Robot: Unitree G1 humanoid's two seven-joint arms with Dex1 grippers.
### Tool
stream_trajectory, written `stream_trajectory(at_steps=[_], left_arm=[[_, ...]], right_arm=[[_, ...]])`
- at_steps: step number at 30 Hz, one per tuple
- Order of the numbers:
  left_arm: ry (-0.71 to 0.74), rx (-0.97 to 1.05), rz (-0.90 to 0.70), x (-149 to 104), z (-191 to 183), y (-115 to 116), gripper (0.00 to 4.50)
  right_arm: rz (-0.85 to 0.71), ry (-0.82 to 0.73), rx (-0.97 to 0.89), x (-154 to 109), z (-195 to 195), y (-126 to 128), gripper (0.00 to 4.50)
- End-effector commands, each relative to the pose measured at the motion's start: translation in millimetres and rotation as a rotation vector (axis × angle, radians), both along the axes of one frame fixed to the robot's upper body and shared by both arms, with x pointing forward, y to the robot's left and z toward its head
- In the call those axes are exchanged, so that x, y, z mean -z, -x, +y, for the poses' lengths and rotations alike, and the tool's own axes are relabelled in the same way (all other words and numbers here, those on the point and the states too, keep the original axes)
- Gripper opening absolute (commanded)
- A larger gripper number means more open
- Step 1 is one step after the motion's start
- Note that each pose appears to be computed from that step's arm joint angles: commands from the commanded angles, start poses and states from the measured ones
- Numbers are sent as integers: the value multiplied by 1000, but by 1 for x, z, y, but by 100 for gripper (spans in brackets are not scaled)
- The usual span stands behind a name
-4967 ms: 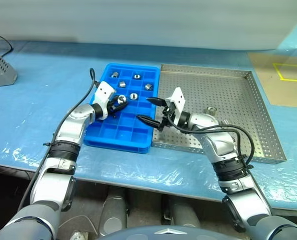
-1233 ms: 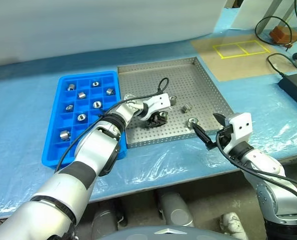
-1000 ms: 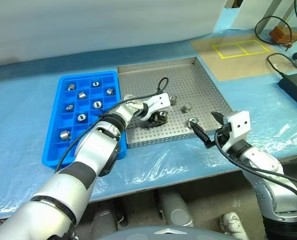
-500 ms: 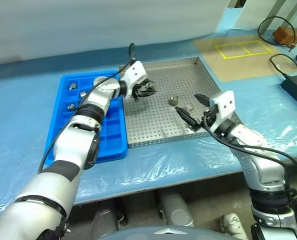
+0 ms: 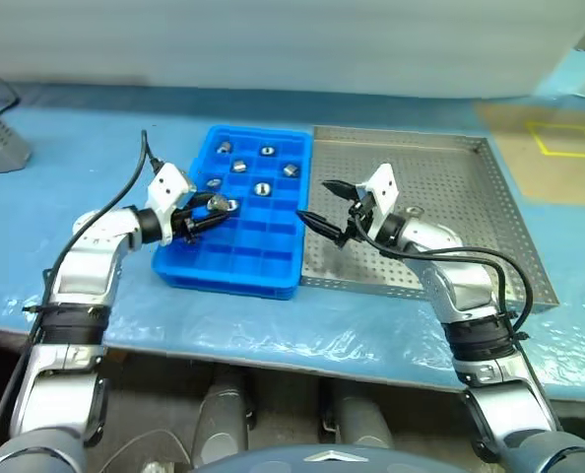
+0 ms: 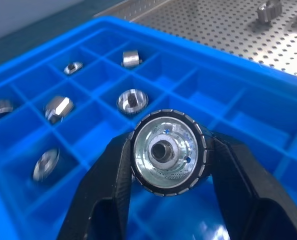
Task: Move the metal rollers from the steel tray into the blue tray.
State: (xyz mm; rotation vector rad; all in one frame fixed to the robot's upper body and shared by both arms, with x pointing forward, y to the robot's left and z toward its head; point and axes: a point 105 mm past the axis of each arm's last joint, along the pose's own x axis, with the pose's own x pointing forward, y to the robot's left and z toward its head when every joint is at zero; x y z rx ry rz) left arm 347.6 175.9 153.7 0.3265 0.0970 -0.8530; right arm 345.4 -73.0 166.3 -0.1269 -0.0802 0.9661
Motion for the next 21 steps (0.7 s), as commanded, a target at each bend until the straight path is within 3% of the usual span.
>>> stream_trajectory(at_steps=[1,13,21], left_arm=[[-2,21,28,2,4,20,194],[-3,53,147,33,-13,22,194],[-76,26,266,59,2,24,194]], right_arm=[[-37,-4,-47,-7,6,3,450],[-25,8,-32,-1,2,5,450],[-10,10,3,5,-4,12,450]])
